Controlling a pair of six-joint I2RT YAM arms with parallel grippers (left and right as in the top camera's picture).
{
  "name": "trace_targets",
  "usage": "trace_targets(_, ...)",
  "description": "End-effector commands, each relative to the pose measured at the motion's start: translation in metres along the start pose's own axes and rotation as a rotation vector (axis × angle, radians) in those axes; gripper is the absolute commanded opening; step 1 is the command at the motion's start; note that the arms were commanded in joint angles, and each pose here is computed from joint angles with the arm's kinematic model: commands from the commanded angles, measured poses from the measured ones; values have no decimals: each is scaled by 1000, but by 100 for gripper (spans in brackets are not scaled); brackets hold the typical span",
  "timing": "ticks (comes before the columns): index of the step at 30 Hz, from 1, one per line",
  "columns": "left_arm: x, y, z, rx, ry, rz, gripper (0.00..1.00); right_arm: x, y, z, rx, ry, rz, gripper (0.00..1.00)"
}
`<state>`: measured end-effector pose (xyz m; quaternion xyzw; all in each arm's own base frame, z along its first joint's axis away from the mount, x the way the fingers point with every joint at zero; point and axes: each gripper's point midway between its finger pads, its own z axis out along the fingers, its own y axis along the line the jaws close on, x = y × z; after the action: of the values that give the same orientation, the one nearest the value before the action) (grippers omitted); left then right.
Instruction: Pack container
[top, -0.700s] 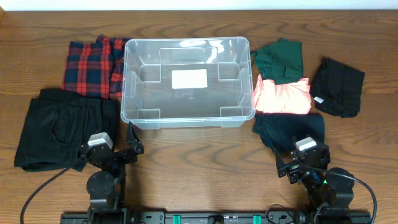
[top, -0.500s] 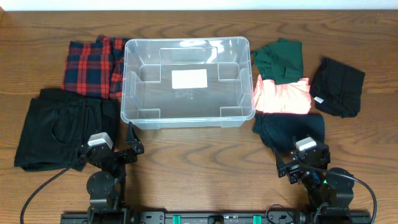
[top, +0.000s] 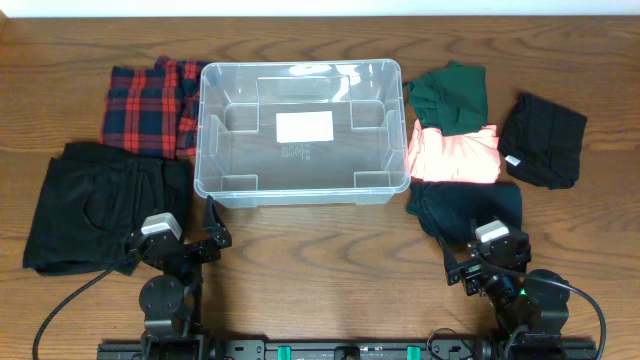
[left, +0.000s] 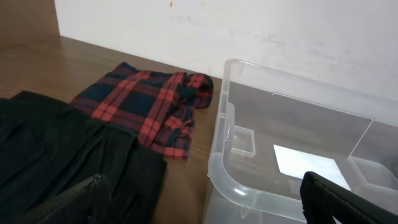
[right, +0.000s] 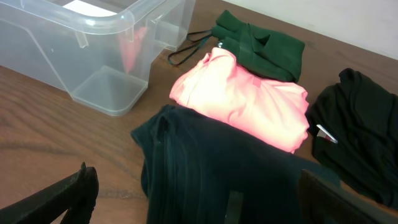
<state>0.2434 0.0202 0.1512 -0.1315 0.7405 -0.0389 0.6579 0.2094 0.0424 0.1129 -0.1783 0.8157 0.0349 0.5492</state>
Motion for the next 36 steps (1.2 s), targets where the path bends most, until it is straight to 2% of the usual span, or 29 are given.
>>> trace_targets(1, 17, 4, 2, -13, 35, 15, 98, 1, -3, 0, 17, 0, 18, 99)
trace_targets(23, 11, -4, -1, 23, 52, 7, 98, 1, -3, 0, 17, 0, 18, 99)
trace_targets(26, -8, 1, -6, -27, 51, 1, 98, 1, -3, 0, 17, 0, 18, 99)
trace_targets(31, -59, 21, -16, -230, 87, -45, 98, 1, -3, 0, 17, 0, 18, 99)
trace_targets(36, -104, 17, 2, -330, 228, -13, 98, 1, -3, 0, 17, 0, 18, 99)
